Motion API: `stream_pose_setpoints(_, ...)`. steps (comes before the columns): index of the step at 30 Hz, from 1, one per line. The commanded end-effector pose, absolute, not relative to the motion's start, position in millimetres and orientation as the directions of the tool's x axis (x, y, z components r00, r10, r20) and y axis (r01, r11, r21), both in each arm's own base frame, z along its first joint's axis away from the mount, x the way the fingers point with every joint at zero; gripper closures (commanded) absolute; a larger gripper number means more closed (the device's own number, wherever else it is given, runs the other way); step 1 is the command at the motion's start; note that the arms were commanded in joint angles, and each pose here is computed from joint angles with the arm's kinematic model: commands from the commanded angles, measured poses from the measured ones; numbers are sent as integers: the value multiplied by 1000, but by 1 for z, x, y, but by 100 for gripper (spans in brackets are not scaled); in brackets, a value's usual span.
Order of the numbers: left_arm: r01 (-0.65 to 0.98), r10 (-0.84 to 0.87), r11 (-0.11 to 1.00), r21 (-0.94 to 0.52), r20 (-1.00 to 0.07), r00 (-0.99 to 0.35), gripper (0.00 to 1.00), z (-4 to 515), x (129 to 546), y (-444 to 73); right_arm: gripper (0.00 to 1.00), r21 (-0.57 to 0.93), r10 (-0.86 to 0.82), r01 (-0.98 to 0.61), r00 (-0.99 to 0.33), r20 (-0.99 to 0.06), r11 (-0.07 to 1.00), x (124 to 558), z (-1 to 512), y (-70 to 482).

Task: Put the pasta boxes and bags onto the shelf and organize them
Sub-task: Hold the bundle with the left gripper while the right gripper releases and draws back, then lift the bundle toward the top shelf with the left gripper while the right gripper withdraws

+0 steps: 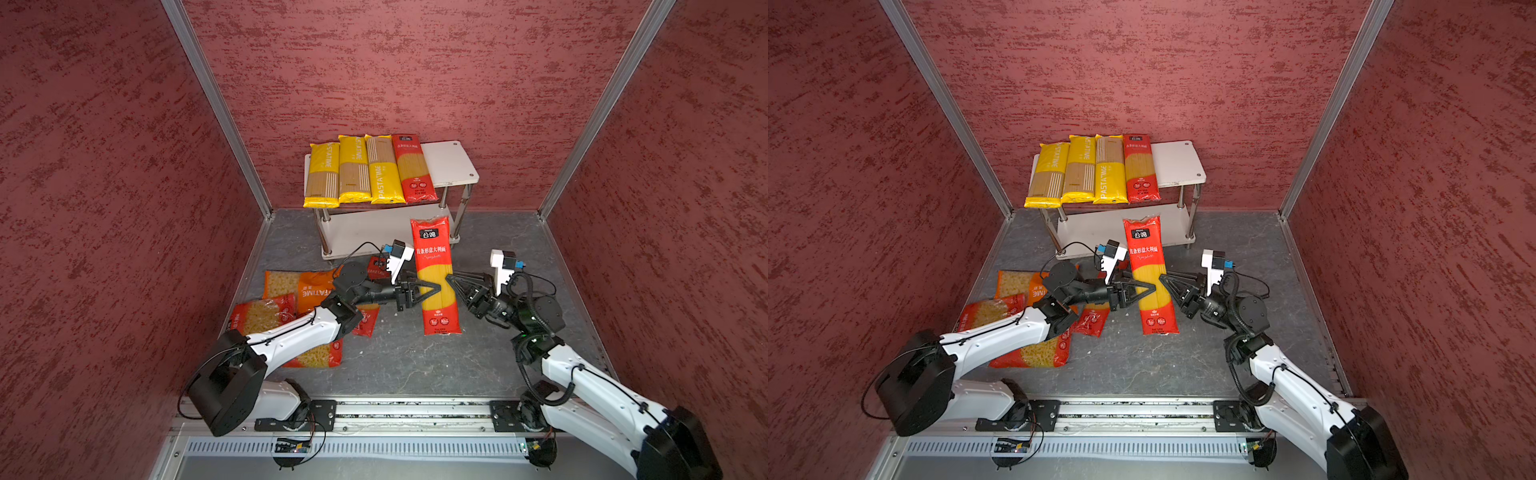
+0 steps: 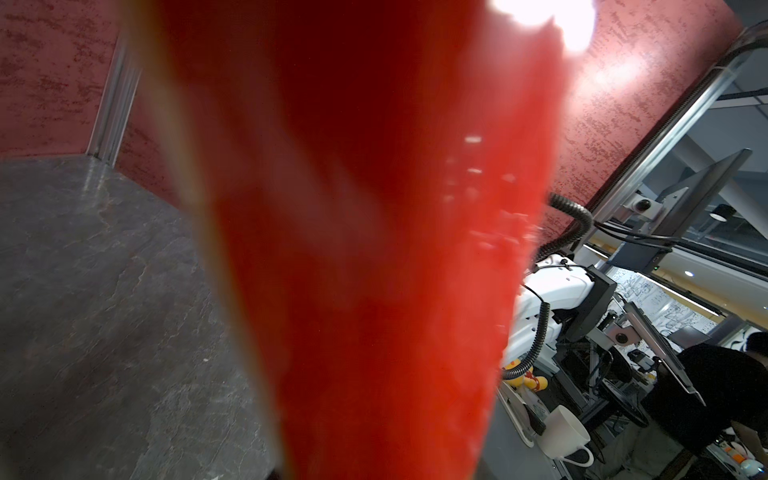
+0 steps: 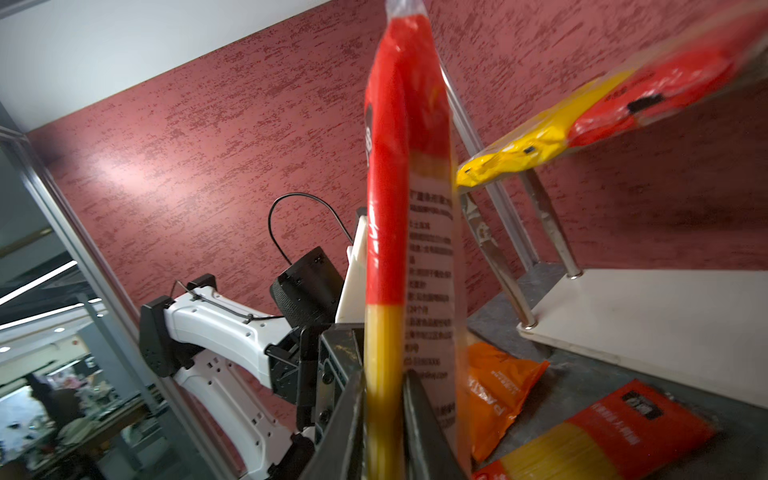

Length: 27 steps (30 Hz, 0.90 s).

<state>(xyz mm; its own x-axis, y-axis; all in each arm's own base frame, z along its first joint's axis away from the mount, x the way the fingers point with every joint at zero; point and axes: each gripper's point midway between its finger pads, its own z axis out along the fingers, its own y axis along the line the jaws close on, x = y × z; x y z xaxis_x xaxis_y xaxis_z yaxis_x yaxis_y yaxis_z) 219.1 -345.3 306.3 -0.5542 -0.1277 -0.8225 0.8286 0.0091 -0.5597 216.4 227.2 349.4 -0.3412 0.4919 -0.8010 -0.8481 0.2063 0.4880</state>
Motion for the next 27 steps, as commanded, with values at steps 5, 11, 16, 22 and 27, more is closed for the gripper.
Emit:
stream_pose_setpoints(5, 849, -233, 62, -524, -835, -499, 94, 341, 229, -335, 59, 525, 580, -788, -274, -767, 323, 224, 344, 202)
stream_pose_setpoints(11, 823, -359, 140, -550, -803, -476, 95, 377, 252, -317, 53, 668, 675, -666, -327, -661, 331, 225, 307, 175)
stream_pose_setpoints(16, 785, -446, 248, -568, -786, -428, 95, 405, 275, -305, 44, 725, 702, -637, -391, -595, 261, 212, 296, 178)
stream_pose_setpoints(22, 762, -549, 250, -597, -735, -397, 95, 438, 285, -302, 40, 740, 715, -628, -402, -572, 239, 203, 290, 188)
stream_pose_setpoints(27, 751, -554, 217, -623, -712, -431, 94, 449, 281, -316, 34, 729, 731, -655, -398, -555, 197, 205, 303, 202)
